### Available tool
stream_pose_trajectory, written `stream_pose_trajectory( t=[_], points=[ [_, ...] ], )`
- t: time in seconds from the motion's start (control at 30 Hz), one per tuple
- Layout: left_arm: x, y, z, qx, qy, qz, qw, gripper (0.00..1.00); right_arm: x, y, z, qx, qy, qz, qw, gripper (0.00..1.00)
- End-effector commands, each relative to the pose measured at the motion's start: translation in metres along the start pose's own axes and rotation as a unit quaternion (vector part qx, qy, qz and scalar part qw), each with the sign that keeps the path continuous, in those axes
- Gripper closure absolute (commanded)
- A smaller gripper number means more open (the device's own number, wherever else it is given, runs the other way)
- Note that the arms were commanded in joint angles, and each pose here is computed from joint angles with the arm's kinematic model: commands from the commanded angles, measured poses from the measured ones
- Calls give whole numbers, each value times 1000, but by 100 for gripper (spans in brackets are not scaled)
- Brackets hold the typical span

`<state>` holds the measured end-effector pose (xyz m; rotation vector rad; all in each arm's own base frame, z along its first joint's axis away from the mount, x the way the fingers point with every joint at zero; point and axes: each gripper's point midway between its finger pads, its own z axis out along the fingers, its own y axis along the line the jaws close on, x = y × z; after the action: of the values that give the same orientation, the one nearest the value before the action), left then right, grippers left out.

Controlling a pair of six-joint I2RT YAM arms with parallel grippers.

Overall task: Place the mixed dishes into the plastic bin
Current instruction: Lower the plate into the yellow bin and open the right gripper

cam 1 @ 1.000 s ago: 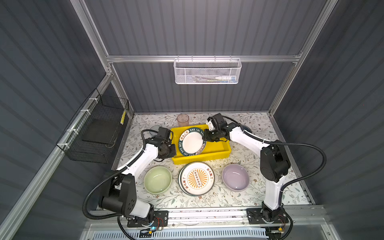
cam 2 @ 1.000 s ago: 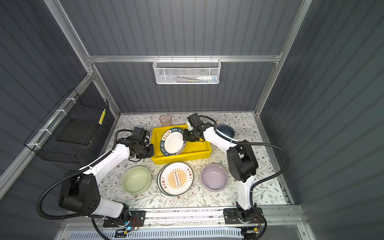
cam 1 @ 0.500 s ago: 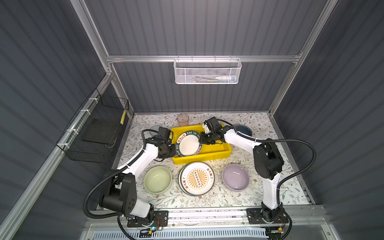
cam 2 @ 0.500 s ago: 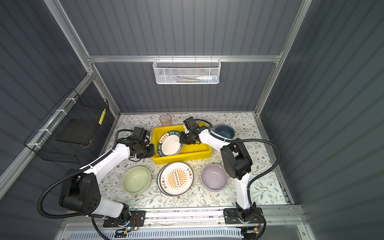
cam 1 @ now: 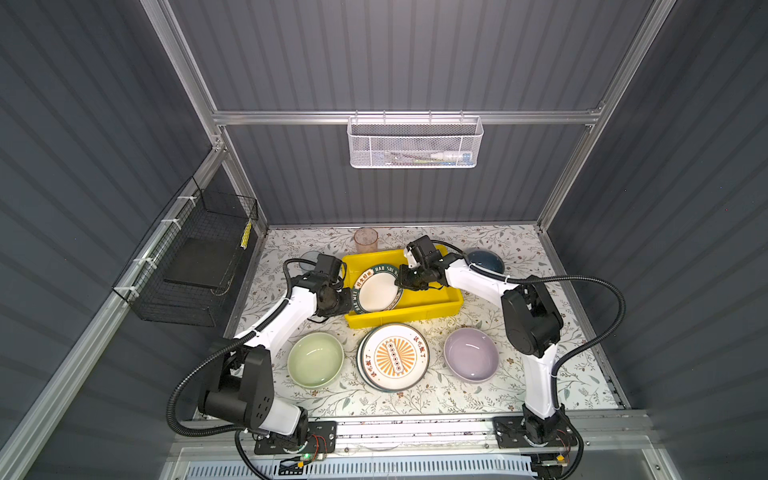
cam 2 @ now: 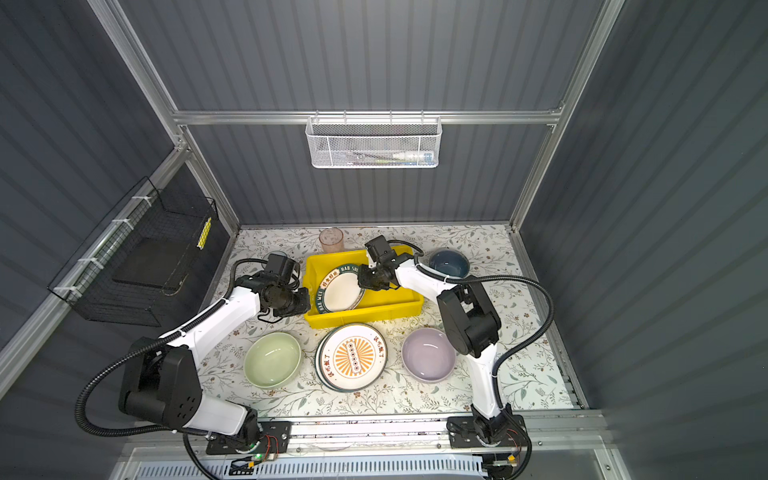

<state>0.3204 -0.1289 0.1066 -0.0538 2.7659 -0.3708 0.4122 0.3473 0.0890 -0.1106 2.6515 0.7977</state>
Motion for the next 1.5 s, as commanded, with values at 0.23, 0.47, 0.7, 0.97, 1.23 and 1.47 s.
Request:
stream_pose_trajectory(
  t=[0.23,0.47,0.7,0.97,1.23,1.47],
  points=[
    [-5,-10,1,24,7,3,1000,80,0,-1,10,21,3,-19,1000,64],
    [-5,-11,0,25,6,3,1000,80,7,-11,12,64,19,-35,997,56],
    [-6,-12,-1,27,5,3,1000,80,11,-14,18,79,30,-43,996,50],
    [-7,-12,-2,27,4,4,1000,80,9,-24,17,115,24,-57,991,42],
    [-7,-13,-2,28,5,5,1000,80,10,-29,15,133,26,-65,989,35],
    [-8,-13,-7,26,2,6,1000,77,6,-26,5,136,20,-74,988,32]
  ],
)
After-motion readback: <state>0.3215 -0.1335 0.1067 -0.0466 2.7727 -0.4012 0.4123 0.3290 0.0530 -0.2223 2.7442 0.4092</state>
